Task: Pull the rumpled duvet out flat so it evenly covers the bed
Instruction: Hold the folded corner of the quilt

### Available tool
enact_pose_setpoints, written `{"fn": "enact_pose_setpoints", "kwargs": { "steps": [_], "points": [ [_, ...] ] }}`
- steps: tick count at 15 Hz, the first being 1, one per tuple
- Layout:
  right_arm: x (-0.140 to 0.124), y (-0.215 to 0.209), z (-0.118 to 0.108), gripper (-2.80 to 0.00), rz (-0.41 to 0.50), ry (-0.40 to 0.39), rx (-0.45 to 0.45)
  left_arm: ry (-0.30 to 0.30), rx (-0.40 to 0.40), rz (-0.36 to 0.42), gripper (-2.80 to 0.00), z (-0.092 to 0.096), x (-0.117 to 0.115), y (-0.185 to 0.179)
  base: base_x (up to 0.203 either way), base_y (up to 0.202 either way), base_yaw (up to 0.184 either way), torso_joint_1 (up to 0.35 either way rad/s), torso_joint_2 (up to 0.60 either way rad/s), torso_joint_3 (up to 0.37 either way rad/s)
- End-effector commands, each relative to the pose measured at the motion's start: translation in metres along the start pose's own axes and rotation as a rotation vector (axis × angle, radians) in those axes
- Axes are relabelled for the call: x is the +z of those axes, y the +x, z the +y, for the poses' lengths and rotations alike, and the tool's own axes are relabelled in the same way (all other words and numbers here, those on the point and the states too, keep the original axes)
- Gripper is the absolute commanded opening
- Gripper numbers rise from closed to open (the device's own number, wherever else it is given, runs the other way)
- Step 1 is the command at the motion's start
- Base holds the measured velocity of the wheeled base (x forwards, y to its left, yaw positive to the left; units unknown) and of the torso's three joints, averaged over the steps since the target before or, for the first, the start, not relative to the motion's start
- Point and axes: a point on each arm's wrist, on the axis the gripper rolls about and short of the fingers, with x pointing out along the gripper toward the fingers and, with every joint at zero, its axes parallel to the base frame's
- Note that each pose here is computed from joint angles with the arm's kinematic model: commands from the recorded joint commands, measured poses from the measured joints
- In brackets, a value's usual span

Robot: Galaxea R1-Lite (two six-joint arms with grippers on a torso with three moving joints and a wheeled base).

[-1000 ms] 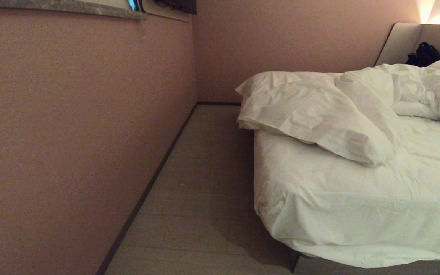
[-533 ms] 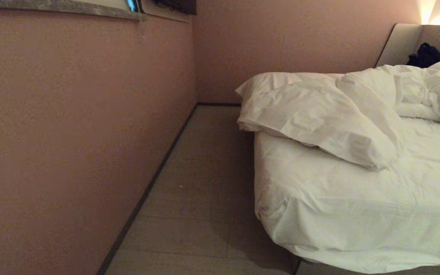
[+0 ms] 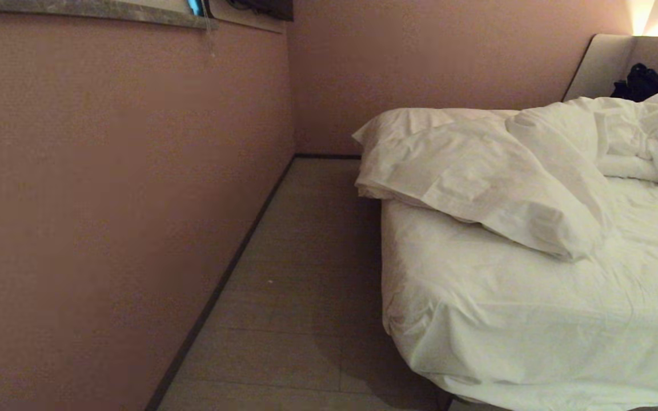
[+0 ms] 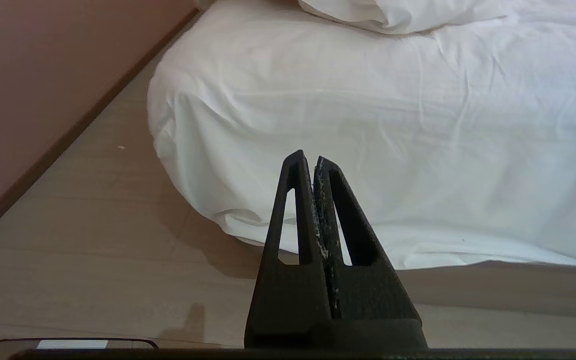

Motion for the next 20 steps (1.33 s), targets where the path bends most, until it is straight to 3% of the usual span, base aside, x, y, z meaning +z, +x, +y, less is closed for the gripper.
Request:
{"fn": "enact_pose_setpoints", "kwargs": {
  "steps": [1,12,20],
  "points": [
    [0.0000,0.0000,0.0000,-2.80,0.000,0.000,0.000,0.001,0.001,-0.001,-2.80,0.0000,0.0000,0.0000,0.000,0.000,0.000,0.000,0.00,0.000],
    [0.0000,0.0000,0.0000,-2.80,0.000,0.000,0.000,-0.004,0.001,0.001,-2.80,0.0000,-0.0001,0.0000,0.000,-0.006,0.000,0.000,0.00,0.000],
    [0.0000,0.0000,0.0000,-2.80,0.000,0.000,0.000,-0.002,0.001,0.001,-2.80,0.0000,-0.0001,0.0000,0.000,-0.182,0.000,0.005,0.00,0.003]
  ]
}}
